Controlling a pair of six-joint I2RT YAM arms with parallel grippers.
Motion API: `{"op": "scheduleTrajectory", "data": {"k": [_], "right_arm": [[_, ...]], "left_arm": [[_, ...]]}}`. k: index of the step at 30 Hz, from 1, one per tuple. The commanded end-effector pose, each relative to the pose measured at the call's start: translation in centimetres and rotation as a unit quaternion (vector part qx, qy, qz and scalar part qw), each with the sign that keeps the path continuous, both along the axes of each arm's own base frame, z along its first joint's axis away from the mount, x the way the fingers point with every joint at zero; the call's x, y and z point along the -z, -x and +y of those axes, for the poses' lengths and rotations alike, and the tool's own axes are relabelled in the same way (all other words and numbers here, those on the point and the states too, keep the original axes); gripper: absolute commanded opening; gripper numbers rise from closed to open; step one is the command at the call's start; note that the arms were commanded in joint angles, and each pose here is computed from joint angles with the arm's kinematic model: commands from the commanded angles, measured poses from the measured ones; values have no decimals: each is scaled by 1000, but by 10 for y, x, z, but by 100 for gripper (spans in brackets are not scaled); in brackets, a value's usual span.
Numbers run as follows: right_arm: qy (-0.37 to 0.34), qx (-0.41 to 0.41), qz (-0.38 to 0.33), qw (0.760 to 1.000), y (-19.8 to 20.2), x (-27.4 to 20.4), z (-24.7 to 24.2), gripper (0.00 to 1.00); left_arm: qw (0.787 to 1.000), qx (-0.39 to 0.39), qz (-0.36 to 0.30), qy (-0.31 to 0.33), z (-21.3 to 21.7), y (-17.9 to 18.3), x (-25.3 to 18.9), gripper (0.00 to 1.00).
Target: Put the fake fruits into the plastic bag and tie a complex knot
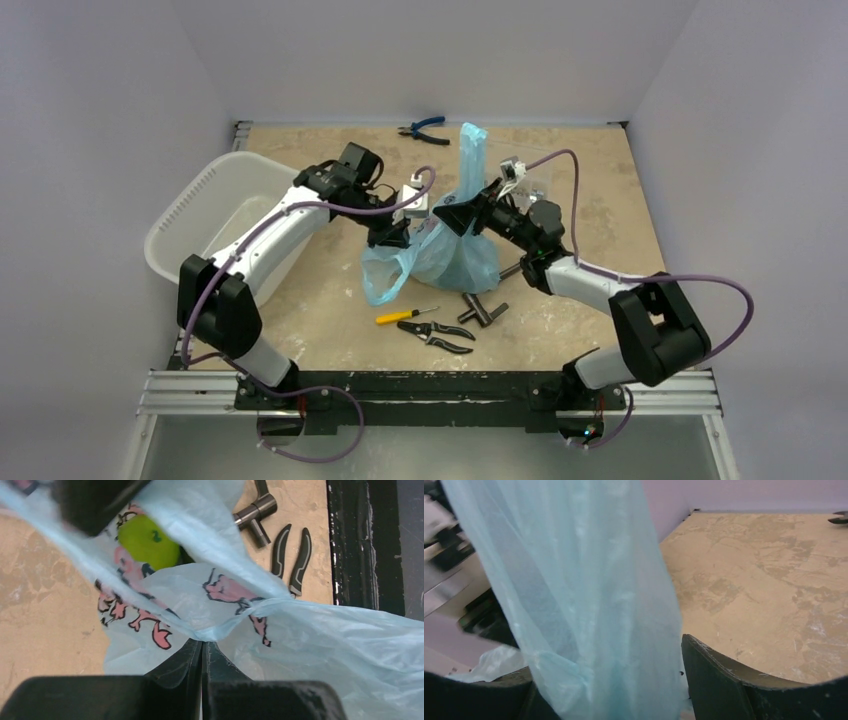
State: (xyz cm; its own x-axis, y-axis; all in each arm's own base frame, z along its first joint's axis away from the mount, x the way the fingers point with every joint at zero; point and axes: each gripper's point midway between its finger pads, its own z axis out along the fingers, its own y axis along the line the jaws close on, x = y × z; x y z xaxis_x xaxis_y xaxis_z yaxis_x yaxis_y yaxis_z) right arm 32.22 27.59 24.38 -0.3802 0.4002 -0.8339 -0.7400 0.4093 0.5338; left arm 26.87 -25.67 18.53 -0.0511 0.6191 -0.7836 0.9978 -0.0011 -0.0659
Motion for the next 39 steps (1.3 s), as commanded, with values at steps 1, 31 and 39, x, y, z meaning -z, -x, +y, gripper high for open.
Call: {"op": "scheduleTrajectory", "data": {"k": [1,31,39], "right_arm": [[-33,68,17,997,-28,-10,0,62],[134,82,-4,988,-36,45,1,0],[148,75,6,986,-35,50,2,0]], "left_arm": [[997,65,-46,9,-8,21,1,0],[990,-3,-118,76,32,67,-132,100],[942,180,-280,31,-7,111,-110,100]]}}
